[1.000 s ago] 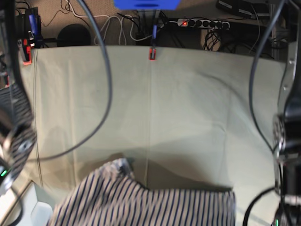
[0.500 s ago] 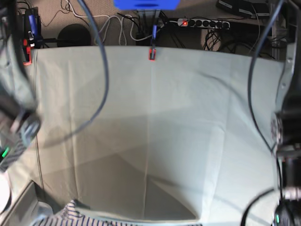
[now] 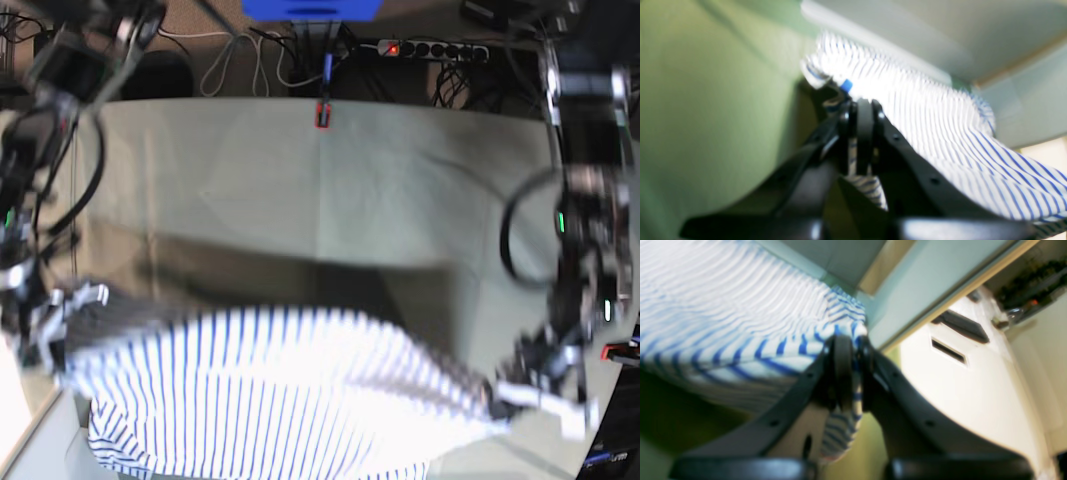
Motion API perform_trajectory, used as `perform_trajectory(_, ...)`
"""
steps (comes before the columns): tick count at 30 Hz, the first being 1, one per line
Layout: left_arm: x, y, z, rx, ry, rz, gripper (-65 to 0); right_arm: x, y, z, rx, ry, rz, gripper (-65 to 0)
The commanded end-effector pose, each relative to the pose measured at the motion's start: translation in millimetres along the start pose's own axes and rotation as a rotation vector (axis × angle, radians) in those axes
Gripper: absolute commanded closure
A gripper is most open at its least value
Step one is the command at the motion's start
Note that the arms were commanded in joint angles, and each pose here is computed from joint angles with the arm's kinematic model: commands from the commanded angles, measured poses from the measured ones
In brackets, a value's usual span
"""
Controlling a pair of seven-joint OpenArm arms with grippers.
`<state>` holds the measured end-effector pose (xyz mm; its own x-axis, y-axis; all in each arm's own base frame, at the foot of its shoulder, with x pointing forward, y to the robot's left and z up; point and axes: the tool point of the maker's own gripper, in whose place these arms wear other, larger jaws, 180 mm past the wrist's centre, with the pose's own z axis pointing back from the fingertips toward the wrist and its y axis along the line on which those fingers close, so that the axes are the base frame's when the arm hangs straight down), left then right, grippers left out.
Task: Layout the t-shirt on the table in an organized manner, then fold the t-shirt properly
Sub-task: 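Lower the shirt back onto the table with both grippers, edge held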
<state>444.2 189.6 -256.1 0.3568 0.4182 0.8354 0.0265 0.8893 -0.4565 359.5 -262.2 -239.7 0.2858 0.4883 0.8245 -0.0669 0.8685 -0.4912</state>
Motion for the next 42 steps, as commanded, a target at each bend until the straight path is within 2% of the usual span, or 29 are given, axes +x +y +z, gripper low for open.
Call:
perform_trajectory(1, 25, 1, 11, -0.002, -0.083, -0.014, -0.2, 4, -6, 7, -0.023, -0.024, 0.003, 0.0)
perform_trajectory(8, -47, 38, 75, 0.102, -0.013, 0.060, -0.2, -62, 24, 43, 0.014, 0.140, -0.055, 0.0)
perform_trajectory(13, -73, 60, 113, 0.181, 0.010, 0.101, -0.2, -89, 19, 66, -0.009, 0.218, -0.051, 0.0)
perform_trajectory(24, -75, 79, 165, 0.276, -0.009, 0.085, -0.2, -101, -18, 106, -0.120, 0.276, 0.001, 0.0)
perform_trajectory(33, -102, 92, 193, 0.333, 0.069, 0.082, -0.2, -134, 9, 135, -0.019, 0.384, 0.036, 0.0)
perform_trajectory(42, -121, 99, 208, 0.363, 0.124, 0.087, -0.2, -132, 16, 137, -0.010, 0.352, 0.019, 0.0)
